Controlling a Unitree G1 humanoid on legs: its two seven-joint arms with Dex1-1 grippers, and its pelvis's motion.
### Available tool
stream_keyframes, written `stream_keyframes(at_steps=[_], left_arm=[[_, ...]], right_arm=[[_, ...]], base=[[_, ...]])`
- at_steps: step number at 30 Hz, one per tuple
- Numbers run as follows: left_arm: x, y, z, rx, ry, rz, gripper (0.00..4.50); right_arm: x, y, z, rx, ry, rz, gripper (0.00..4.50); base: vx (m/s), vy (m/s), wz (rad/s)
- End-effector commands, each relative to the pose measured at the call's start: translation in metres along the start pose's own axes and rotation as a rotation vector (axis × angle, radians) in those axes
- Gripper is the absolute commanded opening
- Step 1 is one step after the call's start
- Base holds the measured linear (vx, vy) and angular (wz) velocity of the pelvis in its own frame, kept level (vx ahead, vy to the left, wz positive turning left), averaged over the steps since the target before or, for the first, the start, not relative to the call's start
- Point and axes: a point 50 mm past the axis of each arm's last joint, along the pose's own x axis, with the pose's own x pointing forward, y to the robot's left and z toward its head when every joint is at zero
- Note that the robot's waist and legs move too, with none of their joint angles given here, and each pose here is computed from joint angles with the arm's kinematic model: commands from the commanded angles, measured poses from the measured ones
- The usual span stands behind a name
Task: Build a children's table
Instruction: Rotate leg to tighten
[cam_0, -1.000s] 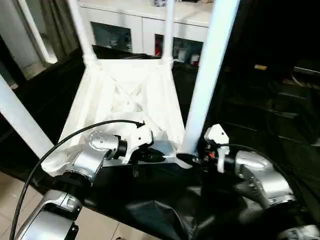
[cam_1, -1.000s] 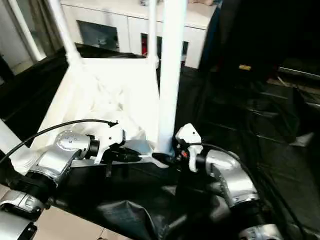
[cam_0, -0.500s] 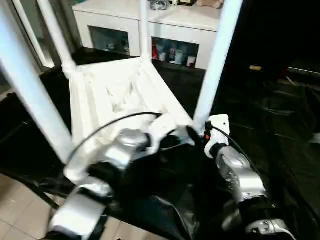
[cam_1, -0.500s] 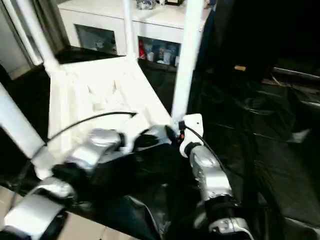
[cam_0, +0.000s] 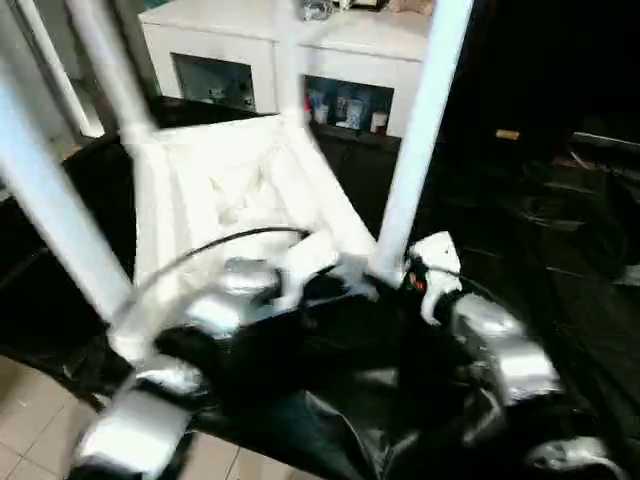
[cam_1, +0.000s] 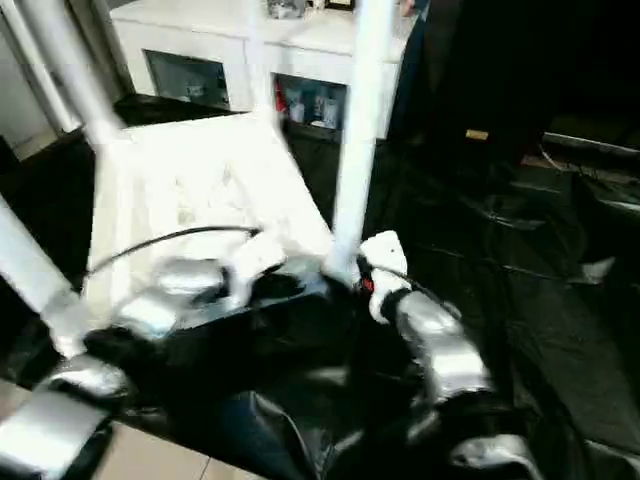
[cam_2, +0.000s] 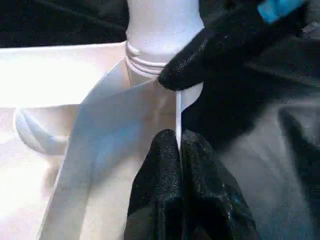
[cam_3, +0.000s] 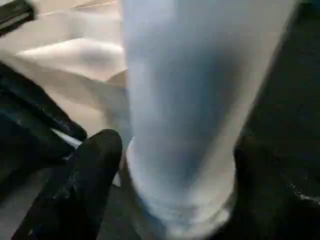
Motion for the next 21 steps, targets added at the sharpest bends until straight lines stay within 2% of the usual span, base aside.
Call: stream_keyframes(at_steps=[1,2,8,15,21], left_arm=[[0.003,-0.012,-0.004,-0.017,-0.029,-0.101,0.0],[-0.006,-0.013,-0.006,-0.029,-0.044,-0.151,0.0],[-0.015,-0.012,-0.009,-0.04,-0.046,-0.163,0.0],[-0.021,-0.01,-0.012,-0.043,-0.042,-0.153,0.0],[-0.021,-0.011,-0.012,-0.045,-0.043,-0.157,0.0]], right_arm=[[-0.004,0.003,0.006,-0.02,-0.024,0.083,3.68],[-0.011,0.004,0.005,-0.016,-0.018,0.153,3.68],[-0.013,0.007,0.001,-0.01,0.0,0.216,3.68],[-0.014,0.011,-0.004,-0.013,0.024,0.259,2.98],[-0.014,0.011,-0.003,0.0,0.016,0.271,2.68]], base=[[0.0,0.0,0.0],[0.0,0.0,0.0],[0.0,0.0,0.0],[0.0,0.0,0.0],[0.0,0.0,0.0]])
